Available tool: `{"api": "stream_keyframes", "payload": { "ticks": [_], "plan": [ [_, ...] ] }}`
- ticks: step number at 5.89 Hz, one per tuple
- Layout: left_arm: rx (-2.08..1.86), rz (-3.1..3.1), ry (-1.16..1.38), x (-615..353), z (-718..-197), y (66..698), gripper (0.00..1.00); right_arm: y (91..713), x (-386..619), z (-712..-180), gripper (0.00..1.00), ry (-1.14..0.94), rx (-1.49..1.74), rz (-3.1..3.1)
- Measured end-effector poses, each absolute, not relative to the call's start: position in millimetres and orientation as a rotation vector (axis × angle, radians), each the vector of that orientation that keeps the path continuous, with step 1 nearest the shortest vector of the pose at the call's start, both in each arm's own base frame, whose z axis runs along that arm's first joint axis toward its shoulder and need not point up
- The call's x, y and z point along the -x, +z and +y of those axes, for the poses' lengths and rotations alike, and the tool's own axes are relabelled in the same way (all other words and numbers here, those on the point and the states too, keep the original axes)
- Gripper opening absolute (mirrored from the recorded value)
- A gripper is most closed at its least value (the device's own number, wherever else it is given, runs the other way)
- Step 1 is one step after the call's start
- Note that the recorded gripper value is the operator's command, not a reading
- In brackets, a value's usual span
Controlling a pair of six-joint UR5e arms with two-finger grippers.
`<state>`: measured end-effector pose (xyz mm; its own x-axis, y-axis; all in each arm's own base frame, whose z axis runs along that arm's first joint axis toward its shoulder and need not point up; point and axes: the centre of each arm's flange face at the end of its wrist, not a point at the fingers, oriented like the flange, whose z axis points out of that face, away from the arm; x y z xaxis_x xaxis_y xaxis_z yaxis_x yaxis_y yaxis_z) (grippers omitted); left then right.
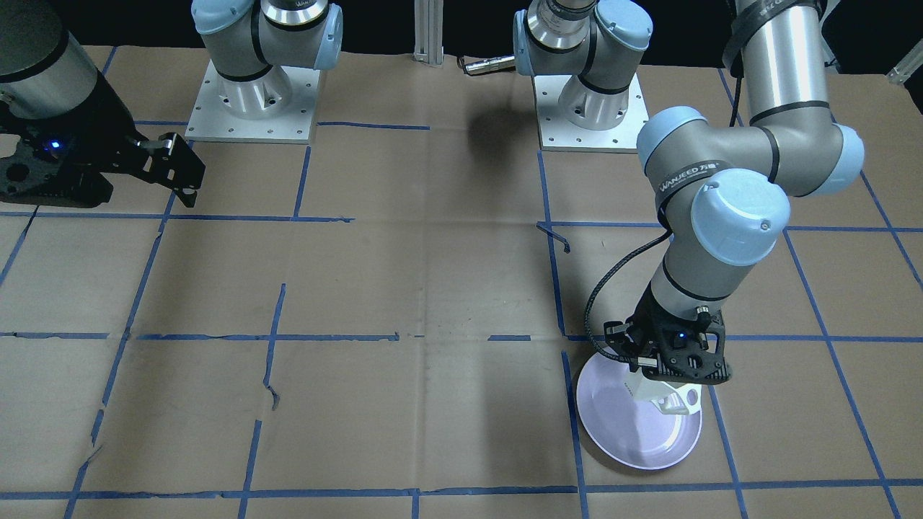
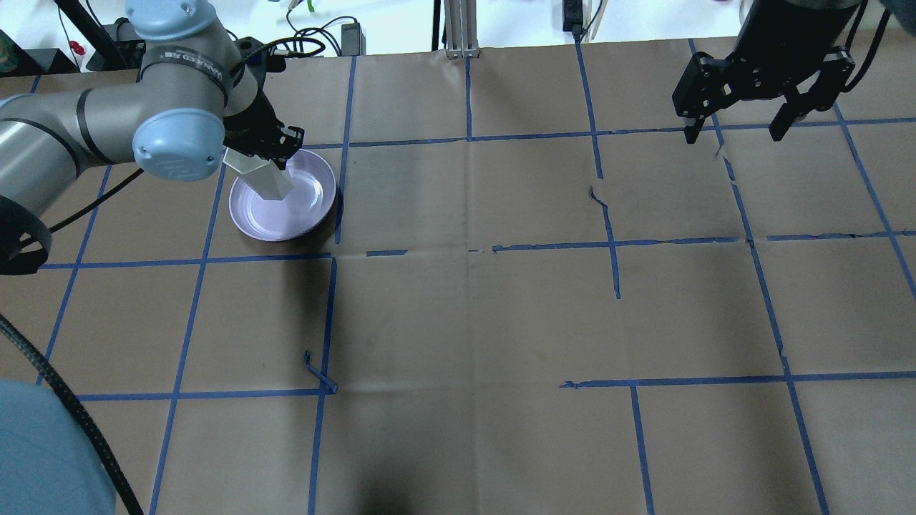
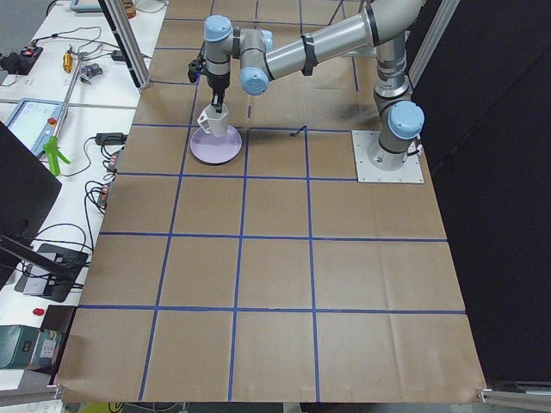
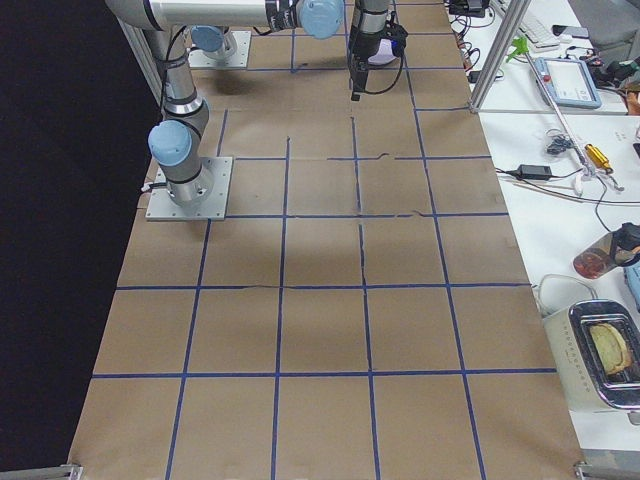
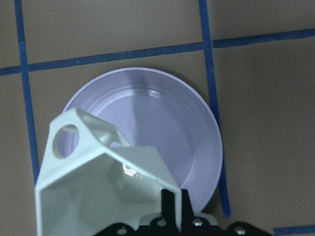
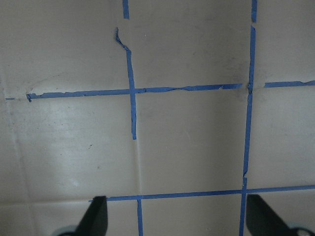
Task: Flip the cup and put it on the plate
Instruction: 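Carry the upright mug with the left gripper over the plate, then lower the mug onto the plate, open the left gripper and lift away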
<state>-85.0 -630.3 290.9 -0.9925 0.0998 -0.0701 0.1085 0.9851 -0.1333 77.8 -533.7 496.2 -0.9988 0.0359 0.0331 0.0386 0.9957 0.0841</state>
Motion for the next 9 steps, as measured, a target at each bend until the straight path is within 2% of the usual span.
{"api": "stream_keyframes", "payload": {
  "ticks": [1,3,5,6,9],
  "plan": [
    [-0.162,3.054,-0.22,84,-633,265,0.02,496,-78,-534,1.0,-0.132,0.058,-3.107],
    [-0.163,3.052,-0.197,83,-634,249,0.99,496,-78,-534,1.0,-0.132,0.058,-3.107],
    [-0.164,3.055,-0.163,83,-636,261,1.0,496,-78,-534,1.0,-0.132,0.058,-3.107],
    [-0.164,3.061,-0.114,85,-632,291,1.0,496,-78,-534,1.0,-0.132,0.058,-3.107],
    [-0.037,3.096,0.133,103,-573,429,1.0,496,-78,-534,1.0,-0.132,0.058,-3.107]
  ]
}}
